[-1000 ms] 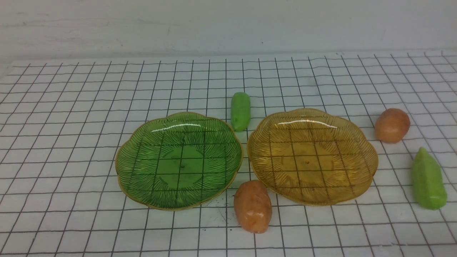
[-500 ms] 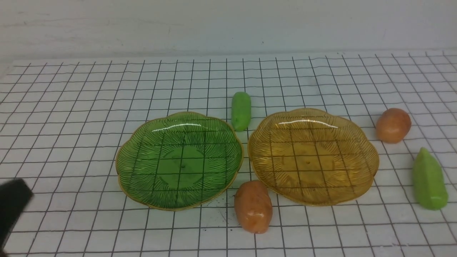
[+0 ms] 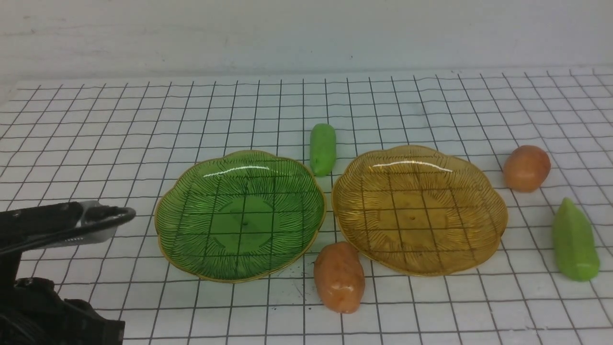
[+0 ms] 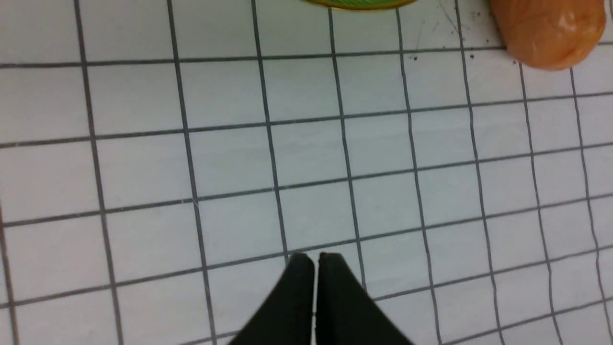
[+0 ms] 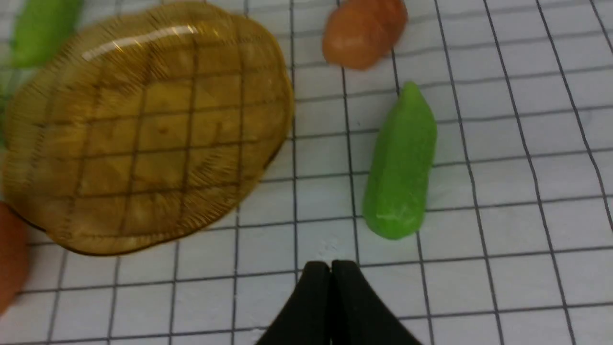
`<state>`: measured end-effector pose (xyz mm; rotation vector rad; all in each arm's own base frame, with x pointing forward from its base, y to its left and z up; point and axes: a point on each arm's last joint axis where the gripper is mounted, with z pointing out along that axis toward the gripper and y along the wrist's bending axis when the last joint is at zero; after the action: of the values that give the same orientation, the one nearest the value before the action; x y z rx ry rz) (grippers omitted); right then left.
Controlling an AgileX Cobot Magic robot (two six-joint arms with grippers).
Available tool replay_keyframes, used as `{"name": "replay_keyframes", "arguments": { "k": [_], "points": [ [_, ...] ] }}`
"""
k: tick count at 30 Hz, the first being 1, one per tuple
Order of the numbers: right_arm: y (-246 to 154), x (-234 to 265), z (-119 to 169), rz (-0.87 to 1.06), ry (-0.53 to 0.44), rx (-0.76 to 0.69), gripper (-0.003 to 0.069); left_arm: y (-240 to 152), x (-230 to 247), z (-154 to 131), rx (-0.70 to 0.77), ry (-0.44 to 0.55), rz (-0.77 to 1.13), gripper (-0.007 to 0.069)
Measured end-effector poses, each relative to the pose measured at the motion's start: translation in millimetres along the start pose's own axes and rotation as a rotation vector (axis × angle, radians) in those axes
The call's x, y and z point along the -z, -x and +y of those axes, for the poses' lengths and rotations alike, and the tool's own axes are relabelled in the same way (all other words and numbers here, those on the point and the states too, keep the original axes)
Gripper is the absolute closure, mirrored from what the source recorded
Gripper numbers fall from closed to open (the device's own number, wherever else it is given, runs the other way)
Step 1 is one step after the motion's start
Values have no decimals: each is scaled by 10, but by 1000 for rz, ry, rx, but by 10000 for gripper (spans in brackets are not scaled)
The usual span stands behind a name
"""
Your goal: Put different types of vegetables on the plate.
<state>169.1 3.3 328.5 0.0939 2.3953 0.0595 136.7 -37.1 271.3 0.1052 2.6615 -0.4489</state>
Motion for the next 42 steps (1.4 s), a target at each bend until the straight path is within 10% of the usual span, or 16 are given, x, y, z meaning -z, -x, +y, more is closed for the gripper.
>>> {"name": "replay_keyframes", "arguments": {
  "k": [17, 29, 34, 38, 42],
  "points": [
    [566, -1756, -572, 589, -43, -286, 645, -84, 41, -20, -77, -13, 59, 633],
    [511, -2201, -624, 646, -28, -261, 109, -85, 41, -20, -79, -13, 60, 633],
    [503, -2350, -650, 607, -33, -263, -5, -85, 41, -20, -79, -13, 60, 633],
    [426, -2512, -669, 623, -29, -256, 36, -85, 41, -20, -79, -13, 60, 633],
    [435, -2513, -670, 620, -27, -249, 267, -87, 41, -20, -79, -13, 62, 633]
  ]
}}
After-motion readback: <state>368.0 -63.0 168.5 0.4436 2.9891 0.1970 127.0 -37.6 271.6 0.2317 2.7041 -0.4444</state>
